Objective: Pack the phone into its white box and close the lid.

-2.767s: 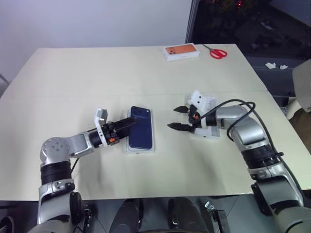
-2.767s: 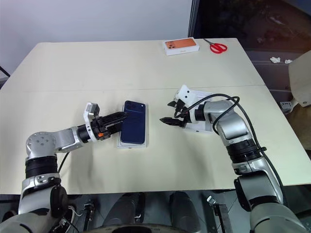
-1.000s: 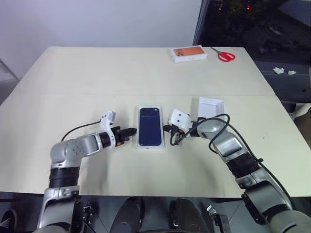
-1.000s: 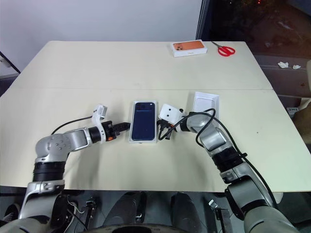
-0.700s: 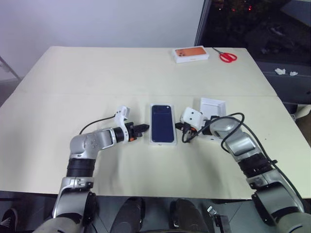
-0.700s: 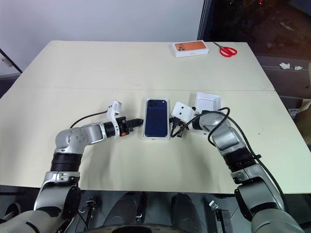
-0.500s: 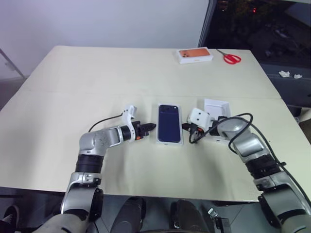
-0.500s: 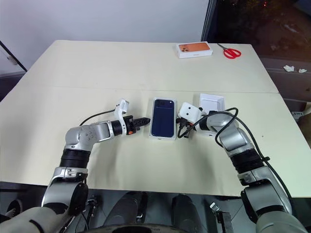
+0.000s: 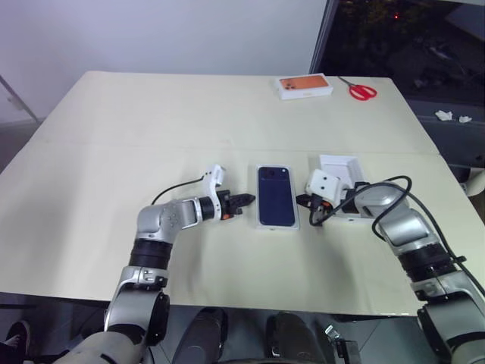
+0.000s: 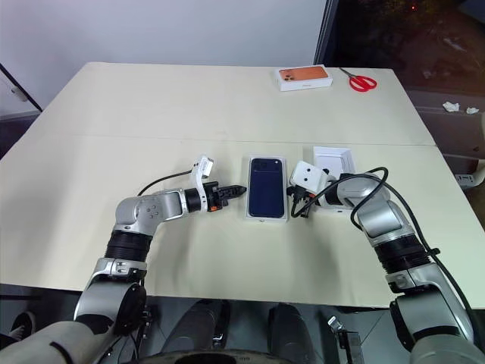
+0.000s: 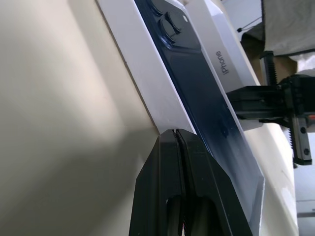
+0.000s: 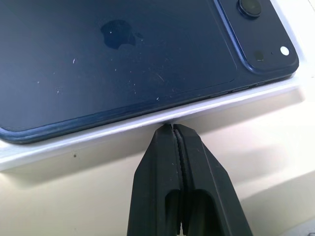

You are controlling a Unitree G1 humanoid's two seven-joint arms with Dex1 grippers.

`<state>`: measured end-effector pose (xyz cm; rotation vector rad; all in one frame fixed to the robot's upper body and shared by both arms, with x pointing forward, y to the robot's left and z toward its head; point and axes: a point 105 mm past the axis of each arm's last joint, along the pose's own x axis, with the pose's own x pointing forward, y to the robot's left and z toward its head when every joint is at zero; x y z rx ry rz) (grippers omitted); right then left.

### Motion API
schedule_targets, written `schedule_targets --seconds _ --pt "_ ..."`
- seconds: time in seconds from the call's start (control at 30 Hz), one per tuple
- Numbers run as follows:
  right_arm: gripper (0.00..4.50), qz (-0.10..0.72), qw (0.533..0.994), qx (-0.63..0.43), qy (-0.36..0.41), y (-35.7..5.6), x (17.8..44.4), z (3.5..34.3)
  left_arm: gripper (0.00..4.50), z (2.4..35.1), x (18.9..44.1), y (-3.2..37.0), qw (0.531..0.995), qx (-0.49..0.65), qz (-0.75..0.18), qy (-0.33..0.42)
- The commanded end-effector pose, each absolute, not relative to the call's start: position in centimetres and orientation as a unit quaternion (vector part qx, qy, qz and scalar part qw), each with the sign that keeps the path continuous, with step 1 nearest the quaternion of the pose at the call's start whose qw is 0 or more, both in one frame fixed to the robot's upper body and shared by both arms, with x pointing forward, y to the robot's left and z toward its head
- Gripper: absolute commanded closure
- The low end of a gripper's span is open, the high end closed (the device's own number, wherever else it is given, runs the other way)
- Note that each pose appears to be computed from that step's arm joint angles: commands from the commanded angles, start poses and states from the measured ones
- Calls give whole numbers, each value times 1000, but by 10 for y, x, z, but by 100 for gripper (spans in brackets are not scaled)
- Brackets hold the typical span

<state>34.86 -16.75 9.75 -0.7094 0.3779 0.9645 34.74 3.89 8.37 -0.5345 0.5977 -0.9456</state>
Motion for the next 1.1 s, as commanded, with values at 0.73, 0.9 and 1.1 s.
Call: schedule_targets --seconds 0.73,0.9,1.1 --pt "52 396 874 -218 178 -179 350 159 450 117 326 119 847 -187 -451 210" --pt "0 335 902 -198 187 -187 351 159 311 135 329 154 874 -146 -433 162" --pt "0 261 923 -177 220 -194 352 154 66 163 316 173 883 -10 -467 42"
